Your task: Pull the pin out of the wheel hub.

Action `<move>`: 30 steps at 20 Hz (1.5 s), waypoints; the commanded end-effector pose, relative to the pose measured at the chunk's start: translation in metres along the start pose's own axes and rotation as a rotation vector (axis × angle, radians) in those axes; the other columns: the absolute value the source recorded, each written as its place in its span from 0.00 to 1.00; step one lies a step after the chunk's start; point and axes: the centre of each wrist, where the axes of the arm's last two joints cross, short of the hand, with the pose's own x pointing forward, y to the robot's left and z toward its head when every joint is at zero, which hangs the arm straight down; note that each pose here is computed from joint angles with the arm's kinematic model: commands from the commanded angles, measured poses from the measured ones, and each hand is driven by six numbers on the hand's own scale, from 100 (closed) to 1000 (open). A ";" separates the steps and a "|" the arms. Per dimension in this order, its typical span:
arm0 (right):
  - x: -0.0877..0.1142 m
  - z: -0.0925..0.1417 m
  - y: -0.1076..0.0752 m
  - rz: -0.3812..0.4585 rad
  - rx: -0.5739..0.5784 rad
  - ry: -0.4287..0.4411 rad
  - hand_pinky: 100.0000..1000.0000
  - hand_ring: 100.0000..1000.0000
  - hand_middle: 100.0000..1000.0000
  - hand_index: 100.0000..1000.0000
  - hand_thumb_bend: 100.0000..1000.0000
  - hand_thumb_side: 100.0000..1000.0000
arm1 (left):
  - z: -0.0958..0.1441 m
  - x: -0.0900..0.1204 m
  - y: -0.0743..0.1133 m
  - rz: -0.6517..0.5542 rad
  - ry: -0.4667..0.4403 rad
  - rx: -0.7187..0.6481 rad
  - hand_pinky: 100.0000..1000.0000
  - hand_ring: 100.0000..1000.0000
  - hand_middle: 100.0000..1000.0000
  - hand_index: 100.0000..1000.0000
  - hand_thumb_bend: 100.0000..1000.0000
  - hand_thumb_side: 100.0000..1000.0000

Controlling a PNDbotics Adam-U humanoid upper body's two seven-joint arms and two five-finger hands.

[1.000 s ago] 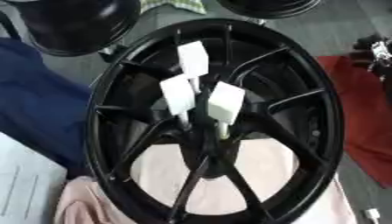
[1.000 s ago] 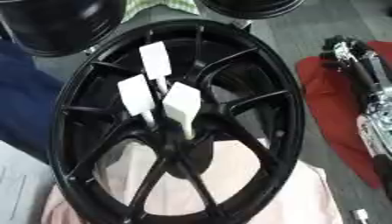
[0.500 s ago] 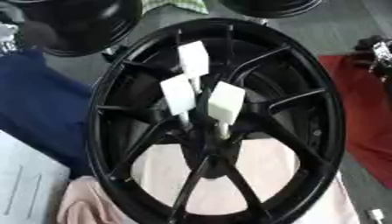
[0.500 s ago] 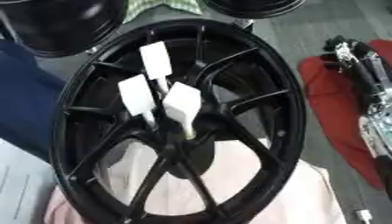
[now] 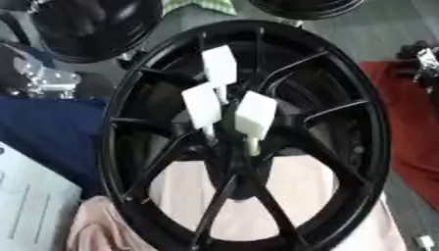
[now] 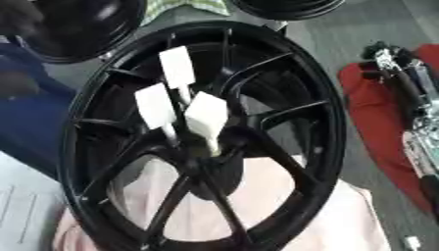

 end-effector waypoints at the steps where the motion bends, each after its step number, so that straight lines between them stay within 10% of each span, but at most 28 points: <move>1: 0.010 -0.004 -0.009 0.036 0.004 -0.023 0.72 0.69 0.65 0.68 0.00 0.63 | 0.000 0.008 0.003 -0.035 -0.020 -0.017 0.70 0.67 0.57 0.75 0.63 0.38; 30: 0.003 -0.001 -0.006 0.042 0.016 0.002 0.72 0.69 0.64 0.68 0.00 0.68 | -0.030 0.045 -0.018 -0.046 -0.042 -0.066 0.71 0.70 0.63 0.79 0.68 0.35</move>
